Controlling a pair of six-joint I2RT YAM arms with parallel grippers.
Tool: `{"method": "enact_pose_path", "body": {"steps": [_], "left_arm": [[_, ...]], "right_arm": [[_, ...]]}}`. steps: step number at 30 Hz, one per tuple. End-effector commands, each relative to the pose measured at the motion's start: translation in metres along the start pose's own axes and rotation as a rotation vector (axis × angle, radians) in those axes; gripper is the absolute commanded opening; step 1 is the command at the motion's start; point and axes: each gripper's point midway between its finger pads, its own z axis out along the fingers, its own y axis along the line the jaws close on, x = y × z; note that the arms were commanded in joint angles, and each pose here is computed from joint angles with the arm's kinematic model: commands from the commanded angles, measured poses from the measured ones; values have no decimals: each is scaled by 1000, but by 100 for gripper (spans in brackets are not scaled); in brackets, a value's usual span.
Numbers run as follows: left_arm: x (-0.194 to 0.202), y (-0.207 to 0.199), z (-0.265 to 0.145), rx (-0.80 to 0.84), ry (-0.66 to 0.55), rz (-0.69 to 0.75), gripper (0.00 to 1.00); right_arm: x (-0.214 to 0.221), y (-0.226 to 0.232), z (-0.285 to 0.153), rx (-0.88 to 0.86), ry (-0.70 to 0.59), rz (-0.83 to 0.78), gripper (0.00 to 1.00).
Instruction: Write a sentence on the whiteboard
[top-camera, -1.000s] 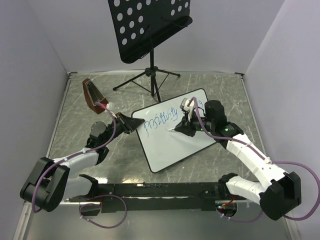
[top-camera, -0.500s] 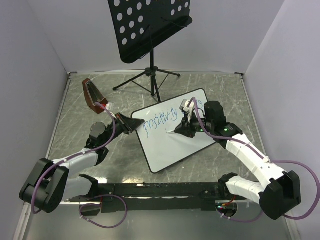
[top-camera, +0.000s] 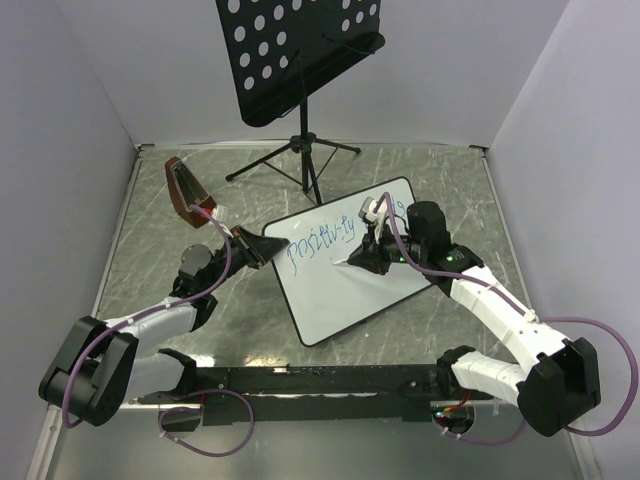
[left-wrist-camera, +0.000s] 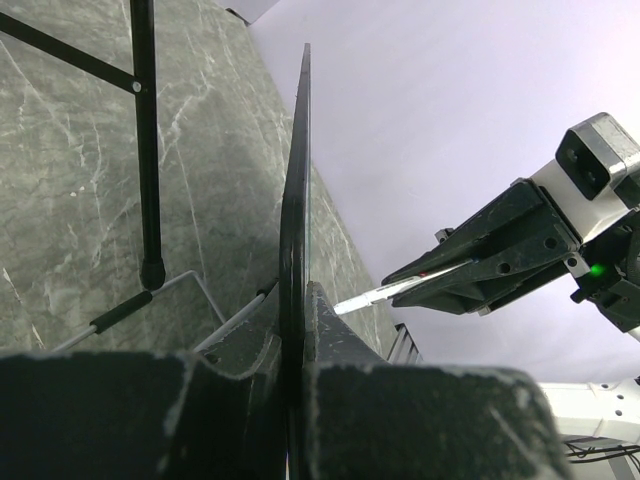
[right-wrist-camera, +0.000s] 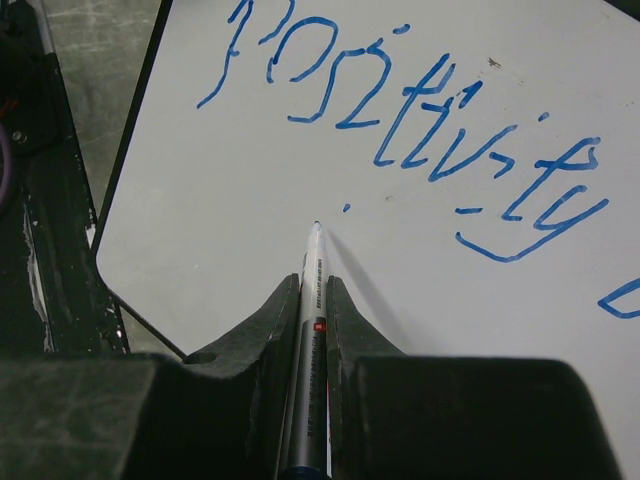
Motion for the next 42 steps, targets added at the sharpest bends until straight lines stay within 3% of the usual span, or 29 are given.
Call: {"method": "enact_pose_path", "body": {"steps": [1, 42], "left_arm": [[-21, -33, 2, 116, -78, 80, 1], [-19, -33, 2, 123, -78, 74, 1]], "right_arm": [[-5, 0, 3, -9, -25, -21, 0], [2, -5, 14, 7, 15, -16, 0]]}}
